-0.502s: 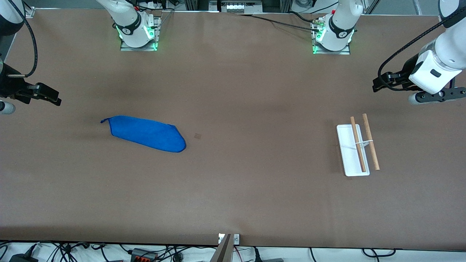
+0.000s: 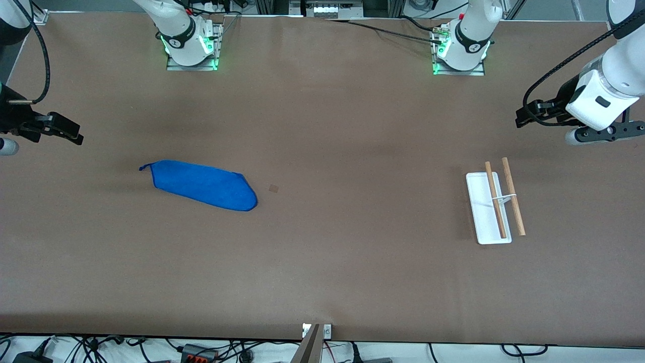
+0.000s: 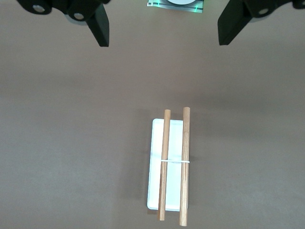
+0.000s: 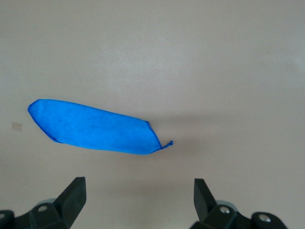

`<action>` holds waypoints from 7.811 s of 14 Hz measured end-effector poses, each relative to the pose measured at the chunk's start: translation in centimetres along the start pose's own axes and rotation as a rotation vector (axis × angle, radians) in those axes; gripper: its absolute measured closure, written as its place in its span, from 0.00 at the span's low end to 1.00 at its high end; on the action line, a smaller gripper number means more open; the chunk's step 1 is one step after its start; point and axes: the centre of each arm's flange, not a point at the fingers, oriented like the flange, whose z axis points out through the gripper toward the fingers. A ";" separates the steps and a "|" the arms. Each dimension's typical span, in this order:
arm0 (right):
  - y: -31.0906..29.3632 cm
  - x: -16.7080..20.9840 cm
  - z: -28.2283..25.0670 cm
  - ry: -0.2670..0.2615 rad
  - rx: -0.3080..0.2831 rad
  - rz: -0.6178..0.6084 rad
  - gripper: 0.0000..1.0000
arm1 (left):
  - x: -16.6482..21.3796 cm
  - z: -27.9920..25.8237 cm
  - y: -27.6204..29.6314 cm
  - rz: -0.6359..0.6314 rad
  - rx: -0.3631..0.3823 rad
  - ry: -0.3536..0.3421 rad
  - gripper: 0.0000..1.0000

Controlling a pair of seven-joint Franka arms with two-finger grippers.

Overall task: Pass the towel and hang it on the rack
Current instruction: 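Move the right gripper toward the blue towel's end, then lower the right gripper onto the towel end and close it, then lift the towel with the right gripper toward the table middle, then carry the towel with the right gripper while the left gripper approaches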

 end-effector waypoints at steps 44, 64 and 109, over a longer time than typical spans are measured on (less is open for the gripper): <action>0.0 5.8 40.5 -0.428 0.216 -0.398 0.31 | 0.1 -0.1 0.0 -0.001 -0.001 0.001 0.00; -0.2 5.7 40.1 -0.446 0.258 -0.381 0.98 | 0.1 -0.1 -0.1 0.016 -0.001 0.001 0.00; -50.9 -4.4 -1.6 -0.043 0.662 -0.242 0.98 | 12.2 23.1 0.8 1.067 -0.731 0.135 0.00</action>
